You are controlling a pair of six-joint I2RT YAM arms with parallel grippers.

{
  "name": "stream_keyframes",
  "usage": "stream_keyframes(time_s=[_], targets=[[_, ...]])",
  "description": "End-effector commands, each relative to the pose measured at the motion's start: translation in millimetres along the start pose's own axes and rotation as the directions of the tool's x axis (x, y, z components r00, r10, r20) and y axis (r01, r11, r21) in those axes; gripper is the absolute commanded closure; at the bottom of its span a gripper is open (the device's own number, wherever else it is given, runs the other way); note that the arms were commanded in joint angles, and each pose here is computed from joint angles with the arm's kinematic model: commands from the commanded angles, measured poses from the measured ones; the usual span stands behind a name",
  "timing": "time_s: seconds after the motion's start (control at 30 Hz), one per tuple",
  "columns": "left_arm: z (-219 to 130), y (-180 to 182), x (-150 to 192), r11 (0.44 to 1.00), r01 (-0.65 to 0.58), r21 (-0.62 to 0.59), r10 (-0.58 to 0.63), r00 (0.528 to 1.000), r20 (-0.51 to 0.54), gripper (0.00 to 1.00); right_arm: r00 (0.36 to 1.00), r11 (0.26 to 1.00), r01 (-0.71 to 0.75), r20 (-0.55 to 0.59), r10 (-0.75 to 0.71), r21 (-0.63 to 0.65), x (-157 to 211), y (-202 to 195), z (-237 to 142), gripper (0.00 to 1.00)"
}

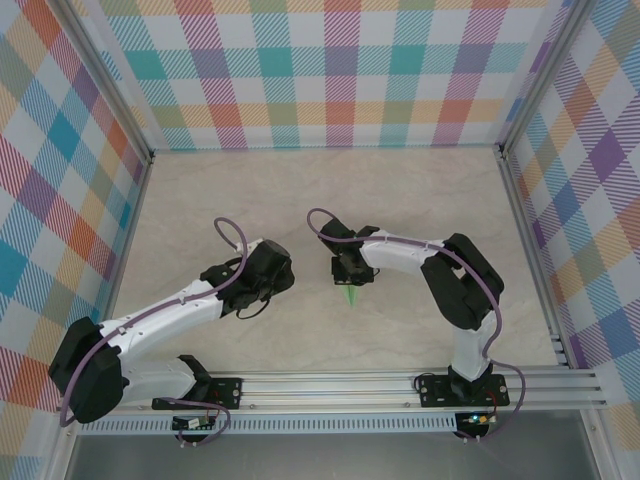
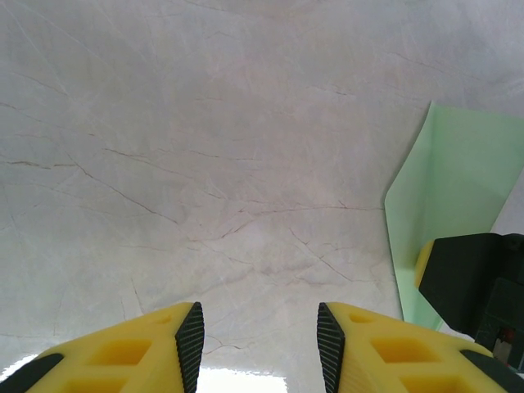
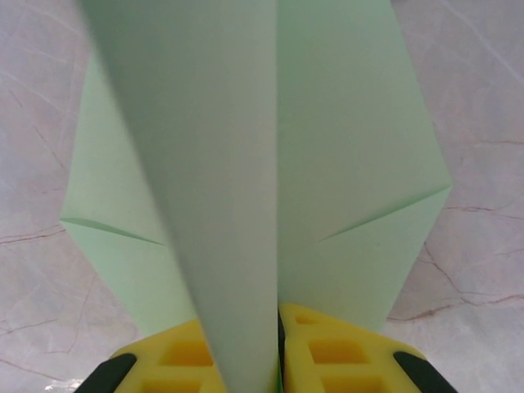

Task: Fold a paper plane with a square sheet of paper (pick it up from the middle)
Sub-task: Move a paper plane to the center of the table.

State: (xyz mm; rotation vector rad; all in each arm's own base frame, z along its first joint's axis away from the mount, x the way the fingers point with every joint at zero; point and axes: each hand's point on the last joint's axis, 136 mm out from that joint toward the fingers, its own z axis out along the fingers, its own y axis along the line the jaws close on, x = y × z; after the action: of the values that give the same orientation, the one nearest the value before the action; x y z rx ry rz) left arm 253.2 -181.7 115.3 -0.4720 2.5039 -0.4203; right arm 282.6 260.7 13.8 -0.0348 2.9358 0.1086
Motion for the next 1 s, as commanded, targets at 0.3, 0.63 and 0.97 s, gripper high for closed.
stream_keyframes(time_s=[0.3,0.63,0.97], targets=[[2,3,-2,1.0,0.015,0.0,-0.015,1.0,0.004,0.57,0.997,0.997,-0.017,-0.078,0.023,0.08,12,-13,17,0.82],[1,1,-3,1.0,0.013,0.004,-0.013,1.0,0.001,0.59,0.976,0.99,-0.087,-0.19,0.108,0.113,43,-23,49,0.82],[1,-1,-3,1.0,0.004,0.006,-0.004,1.0,0.0,0.6,0.998,0.997,-0.033,-0.044,0.036,0.065,0,-11,-15,0.7]])
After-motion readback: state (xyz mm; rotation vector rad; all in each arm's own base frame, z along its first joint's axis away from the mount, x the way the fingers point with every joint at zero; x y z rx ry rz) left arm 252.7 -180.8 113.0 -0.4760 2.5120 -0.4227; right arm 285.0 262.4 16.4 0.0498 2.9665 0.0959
